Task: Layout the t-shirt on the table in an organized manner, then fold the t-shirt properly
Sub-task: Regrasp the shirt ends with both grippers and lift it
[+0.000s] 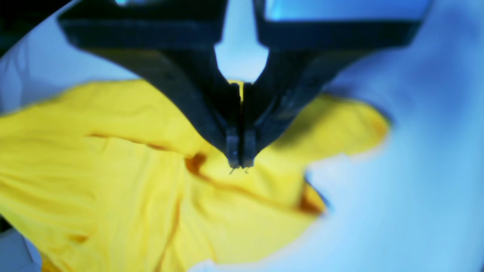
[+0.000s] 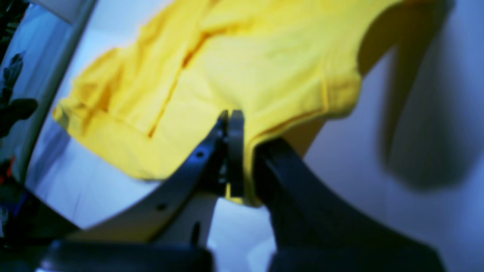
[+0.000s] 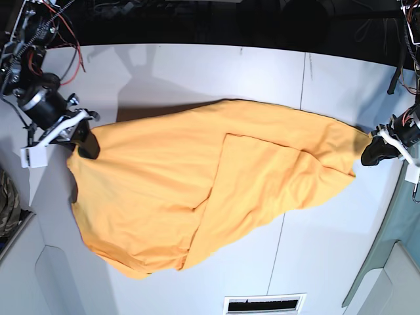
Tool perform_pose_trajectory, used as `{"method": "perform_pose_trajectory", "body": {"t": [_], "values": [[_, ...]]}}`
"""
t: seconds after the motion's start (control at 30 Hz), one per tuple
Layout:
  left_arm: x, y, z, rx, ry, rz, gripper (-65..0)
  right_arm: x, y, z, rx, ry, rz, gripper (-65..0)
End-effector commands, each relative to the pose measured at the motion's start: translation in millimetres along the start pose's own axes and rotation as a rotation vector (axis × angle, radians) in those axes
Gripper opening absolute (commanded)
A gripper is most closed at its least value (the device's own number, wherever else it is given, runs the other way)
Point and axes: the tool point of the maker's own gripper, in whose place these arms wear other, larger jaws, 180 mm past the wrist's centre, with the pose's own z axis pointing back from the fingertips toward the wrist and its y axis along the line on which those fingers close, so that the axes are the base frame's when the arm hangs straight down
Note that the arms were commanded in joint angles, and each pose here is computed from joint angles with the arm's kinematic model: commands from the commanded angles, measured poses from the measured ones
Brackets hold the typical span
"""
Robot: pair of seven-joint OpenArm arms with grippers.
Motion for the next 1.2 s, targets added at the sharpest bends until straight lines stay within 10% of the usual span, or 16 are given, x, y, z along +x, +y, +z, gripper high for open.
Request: {"method": "perform_pose_trajectory", "body": {"t": [0.0,0.23,0.4,0.53,0.67,1.17], "values": [[21.7,-8.8,7.5,-0.023,-0.044,-0.062,-65.0,27.1,-1.4,10.3,-0.009,-0.081,0.044,-65.0],[16.6,-31.0,13.0,-0.051,-0.032,-0.128,-65.0,89.5,31.4,-7.0,0.048,-0.209,0.199,-65.0],[1.4,-23.8,8.9,-0.042,-0.010,-0.074,-65.0,55.8,95.0,-75.8,0.152,0.015,0.397,-65.0],[-10.2,-17.9,9.1,-0.033,0.012,-0.046,-65.0,-18.6,115.0,-111.5,0.189,0.254,0.458,-33.7],[-13.3,-16.4,9.4,-0.030,0.019,-0.040,-65.0,-52.7,117.0,-115.4,0.198,0.347,0.497,-31.9],[-29.5,-15.8,13.0,-0.027,0.063,-0.029,-42.2,32.4,-33.9,-58.0,-0.187,0.077,0.153,-31.8]]}}
